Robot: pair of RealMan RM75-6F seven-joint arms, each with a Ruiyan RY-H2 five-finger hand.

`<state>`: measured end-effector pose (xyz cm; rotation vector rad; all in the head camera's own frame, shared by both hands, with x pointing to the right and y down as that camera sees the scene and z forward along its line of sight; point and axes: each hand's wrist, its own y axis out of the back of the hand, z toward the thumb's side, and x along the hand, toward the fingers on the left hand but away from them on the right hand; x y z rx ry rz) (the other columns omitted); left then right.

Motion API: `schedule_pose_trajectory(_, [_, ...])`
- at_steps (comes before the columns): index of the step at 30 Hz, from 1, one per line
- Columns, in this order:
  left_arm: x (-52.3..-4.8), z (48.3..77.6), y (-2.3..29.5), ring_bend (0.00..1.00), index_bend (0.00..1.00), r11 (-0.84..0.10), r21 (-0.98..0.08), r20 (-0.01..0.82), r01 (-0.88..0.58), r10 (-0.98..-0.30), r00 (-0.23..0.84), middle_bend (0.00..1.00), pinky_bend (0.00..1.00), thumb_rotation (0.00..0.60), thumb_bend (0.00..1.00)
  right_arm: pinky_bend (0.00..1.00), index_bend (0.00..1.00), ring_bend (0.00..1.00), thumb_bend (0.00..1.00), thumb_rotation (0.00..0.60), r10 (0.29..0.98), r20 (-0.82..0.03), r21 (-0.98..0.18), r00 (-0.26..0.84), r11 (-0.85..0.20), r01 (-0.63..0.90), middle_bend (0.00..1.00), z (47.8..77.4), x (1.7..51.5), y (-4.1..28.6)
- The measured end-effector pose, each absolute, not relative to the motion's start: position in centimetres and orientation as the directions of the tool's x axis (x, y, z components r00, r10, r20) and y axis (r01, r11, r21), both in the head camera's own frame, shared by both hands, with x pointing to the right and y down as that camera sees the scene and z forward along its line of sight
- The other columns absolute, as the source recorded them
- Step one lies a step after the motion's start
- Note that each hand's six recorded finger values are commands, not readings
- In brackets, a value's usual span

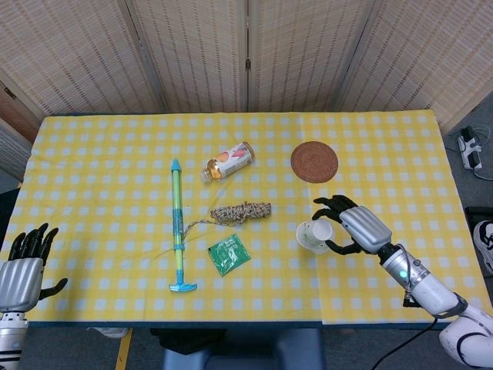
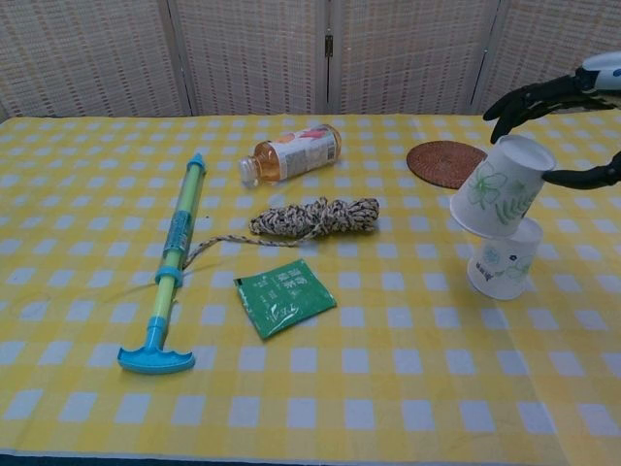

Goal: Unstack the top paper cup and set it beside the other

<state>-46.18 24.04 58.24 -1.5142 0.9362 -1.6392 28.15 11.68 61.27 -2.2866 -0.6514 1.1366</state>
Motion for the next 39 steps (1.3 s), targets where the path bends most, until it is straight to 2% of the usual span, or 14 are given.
schedule_pose_trajectory(8, [-46.3,58.3,24.1,0.00,0.02,-0.491,-0.871,0.489,0.022,-0.870,-0.068,0.00,0.00,0.600,0.22,0.08,0.43,0.14,0.43,0.600,0.547,-0.623,-0.575,0.560,-0.805,0.147,0.14,64.4,25.3,12.0])
schedule_pose_trajectory(17, [-46.4,58.7,24.2,0.00,0.02,-0.498,-0.867,0.496,0.018,-0.866,-0.068,0.00,0.00,0.600,0.22,0.08,0.43,0.14,0.43,0.600,0.515,-0.660,-0.555,0.547,-0.825,0.108,0.14,66.9,24.1,12.0])
schedule_pose_trajectory(31, [-46.5,58.9,24.3,0.00,0.02,-0.503,-0.864,0.501,0.015,-0.863,-0.069,0.00,0.00,0.600,0.22,0.08,0.43,0.14,0.43,0.600,0.494,-0.683,-0.545,0.538,-0.835,0.076,0.14,68.6,23.5,12.3])
schedule_pose_trajectory(39, [-46.6,58.9,24.4,0.00,0.02,-0.503,-0.864,0.501,0.015,-0.862,-0.073,0.00,0.00,0.600,0.22,0.08,0.32,0.14,0.43,0.600,0.492,-0.685,-0.548,0.537,-0.834,0.065,0.13,68.9,23.6,12.4])
